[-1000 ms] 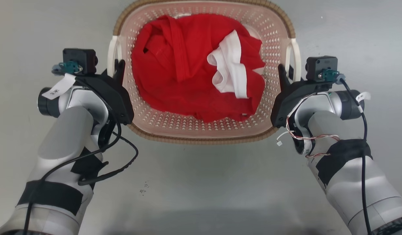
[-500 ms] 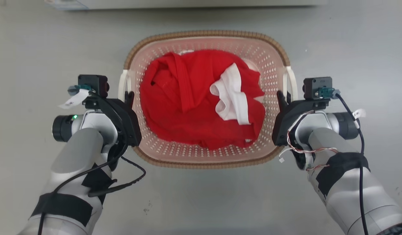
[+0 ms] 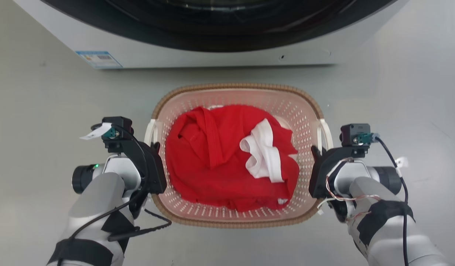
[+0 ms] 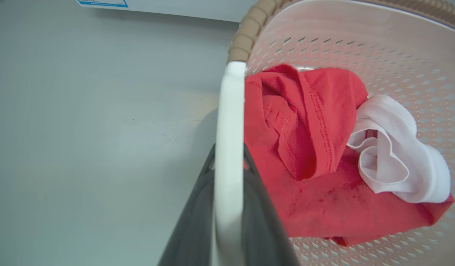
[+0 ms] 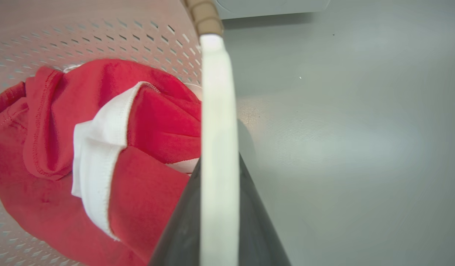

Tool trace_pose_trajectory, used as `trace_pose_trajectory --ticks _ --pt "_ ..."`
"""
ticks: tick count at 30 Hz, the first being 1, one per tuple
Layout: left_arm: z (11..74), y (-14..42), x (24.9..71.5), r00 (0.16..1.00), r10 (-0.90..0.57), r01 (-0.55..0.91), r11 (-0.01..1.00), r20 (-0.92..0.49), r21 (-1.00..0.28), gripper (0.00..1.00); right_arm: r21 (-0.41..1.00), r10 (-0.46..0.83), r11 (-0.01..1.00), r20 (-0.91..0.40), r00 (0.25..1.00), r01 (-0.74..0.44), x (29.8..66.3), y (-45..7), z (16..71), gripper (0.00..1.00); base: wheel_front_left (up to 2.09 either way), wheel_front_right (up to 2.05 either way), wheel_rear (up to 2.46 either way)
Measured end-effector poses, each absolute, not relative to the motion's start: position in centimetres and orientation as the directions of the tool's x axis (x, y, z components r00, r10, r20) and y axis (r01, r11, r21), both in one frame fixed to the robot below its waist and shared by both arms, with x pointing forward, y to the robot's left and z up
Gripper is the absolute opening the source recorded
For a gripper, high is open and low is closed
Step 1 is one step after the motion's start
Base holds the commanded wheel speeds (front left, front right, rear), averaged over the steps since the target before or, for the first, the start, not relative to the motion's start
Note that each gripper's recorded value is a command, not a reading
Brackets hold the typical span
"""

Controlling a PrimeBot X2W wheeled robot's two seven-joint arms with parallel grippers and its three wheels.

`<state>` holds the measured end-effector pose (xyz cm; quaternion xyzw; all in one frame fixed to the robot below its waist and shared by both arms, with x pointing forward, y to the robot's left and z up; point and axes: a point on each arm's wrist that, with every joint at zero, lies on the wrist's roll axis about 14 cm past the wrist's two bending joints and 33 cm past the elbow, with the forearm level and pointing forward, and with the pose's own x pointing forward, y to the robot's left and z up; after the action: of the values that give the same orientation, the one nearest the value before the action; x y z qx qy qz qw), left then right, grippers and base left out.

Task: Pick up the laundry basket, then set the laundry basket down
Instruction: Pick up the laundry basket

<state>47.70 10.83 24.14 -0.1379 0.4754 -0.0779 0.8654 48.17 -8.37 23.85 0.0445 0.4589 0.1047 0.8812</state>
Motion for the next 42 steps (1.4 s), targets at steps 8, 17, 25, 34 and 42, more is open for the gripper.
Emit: trace_pose_trajectory --ticks 8,17,25,34,42 --pt "27.0 10.3 45.8 0.531 -0.28 0.005 0.945 -0.8 -0.327 0.0 0.177 0.221 0.975 -0.812 0.541 -0.132 46.0 -9.1 26.4 0.0 0.0 0.0 0.0" --pt "29.6 9.9 42.9 0.51 -0.294 0.008 0.941 -0.808 -0.337 0.0 0.201 0.233 0.973 -0.824 0.517 -0.117 43.0 -9.4 28.9 0.0 0.0 0.0 0.0" --pt "31.6 9.7 40.0 0.499 -0.307 -0.002 0.935 -0.81 -0.356 0.0 0.219 0.244 0.97 -0.829 0.503 -0.109 39.8 -9.6 30.7 0.0 0.0 0.0 0.0" --pt "33.2 9.8 37.2 0.496 -0.314 -0.001 0.932 -0.81 -0.362 0.0 0.236 0.255 0.966 -0.829 0.498 -0.103 36.9 -9.6 32.1 0.0 0.0 0.0 0.0" --pt "34.2 9.9 35.7 0.5 -0.31 -0.003 0.933 -0.809 -0.359 0.0 0.25 0.265 0.963 -0.822 0.504 -0.098 35.5 -9.4 33.2 0.0 0.0 0.0 0.0"
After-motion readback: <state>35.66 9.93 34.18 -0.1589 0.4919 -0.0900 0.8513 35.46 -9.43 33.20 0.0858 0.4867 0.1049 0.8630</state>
